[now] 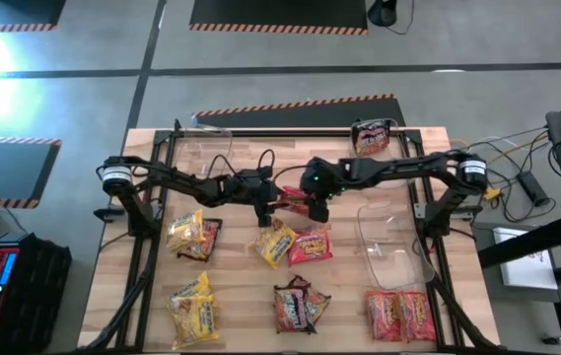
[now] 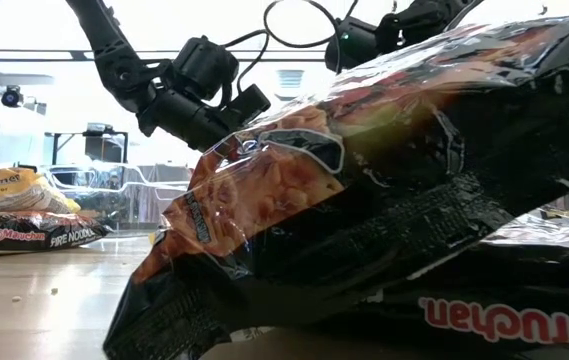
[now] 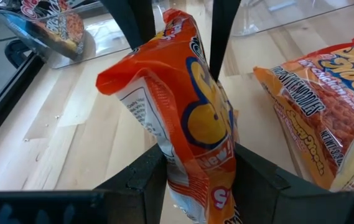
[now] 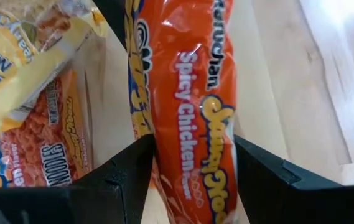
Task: Sort Maruchan noodles
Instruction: Put the orange noodle pack into the bottom transparent bin
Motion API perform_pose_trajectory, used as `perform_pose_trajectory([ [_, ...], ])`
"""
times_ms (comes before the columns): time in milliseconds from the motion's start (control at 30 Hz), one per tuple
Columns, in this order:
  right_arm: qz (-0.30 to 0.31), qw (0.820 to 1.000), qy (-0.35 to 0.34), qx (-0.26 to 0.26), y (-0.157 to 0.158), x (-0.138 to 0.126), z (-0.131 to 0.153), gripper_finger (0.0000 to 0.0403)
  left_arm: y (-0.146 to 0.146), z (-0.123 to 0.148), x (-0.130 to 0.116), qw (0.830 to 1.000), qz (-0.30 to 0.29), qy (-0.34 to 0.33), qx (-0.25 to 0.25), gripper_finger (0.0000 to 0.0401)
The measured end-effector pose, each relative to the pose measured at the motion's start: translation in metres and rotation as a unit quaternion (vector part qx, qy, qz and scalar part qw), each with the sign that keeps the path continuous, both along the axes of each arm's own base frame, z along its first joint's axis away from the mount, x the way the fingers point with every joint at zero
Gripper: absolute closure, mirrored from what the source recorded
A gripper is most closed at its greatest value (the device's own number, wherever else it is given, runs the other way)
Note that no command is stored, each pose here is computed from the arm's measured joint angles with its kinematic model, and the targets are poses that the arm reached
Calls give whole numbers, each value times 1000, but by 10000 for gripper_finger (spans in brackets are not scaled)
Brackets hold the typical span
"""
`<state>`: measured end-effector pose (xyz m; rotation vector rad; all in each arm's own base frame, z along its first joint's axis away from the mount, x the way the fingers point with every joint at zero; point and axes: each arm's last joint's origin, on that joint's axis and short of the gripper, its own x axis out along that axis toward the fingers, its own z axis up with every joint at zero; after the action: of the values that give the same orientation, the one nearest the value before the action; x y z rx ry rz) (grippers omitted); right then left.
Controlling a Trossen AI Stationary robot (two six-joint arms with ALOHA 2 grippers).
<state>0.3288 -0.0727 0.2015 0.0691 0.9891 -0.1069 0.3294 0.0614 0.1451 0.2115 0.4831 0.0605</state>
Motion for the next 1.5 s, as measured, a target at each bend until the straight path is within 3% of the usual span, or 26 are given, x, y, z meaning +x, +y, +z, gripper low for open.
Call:
perform_pose_trajectory([
  [367,11,1000,13,12,1,-1,2,257,0,2,2,999,22,-10,-44,266],
  [600,12,1000,19,13,1,-2,2,283,1,7,6,992,56,-24,-111,253],
  [767,8,1000,21,9,-1,-5,4,281,2,13,10,991,57,-31,-113,224],
  [1067,-40,996,73,-19,-16,-22,8,282,6,36,12,995,68,8,-72,181],
  [1300,-67,994,81,-37,-18,-34,47,285,8,30,5,980,163,39,-106,176],
  [1500,-53,991,119,-20,1,-45,85,281,13,14,-7,940,311,26,-135,176],
])
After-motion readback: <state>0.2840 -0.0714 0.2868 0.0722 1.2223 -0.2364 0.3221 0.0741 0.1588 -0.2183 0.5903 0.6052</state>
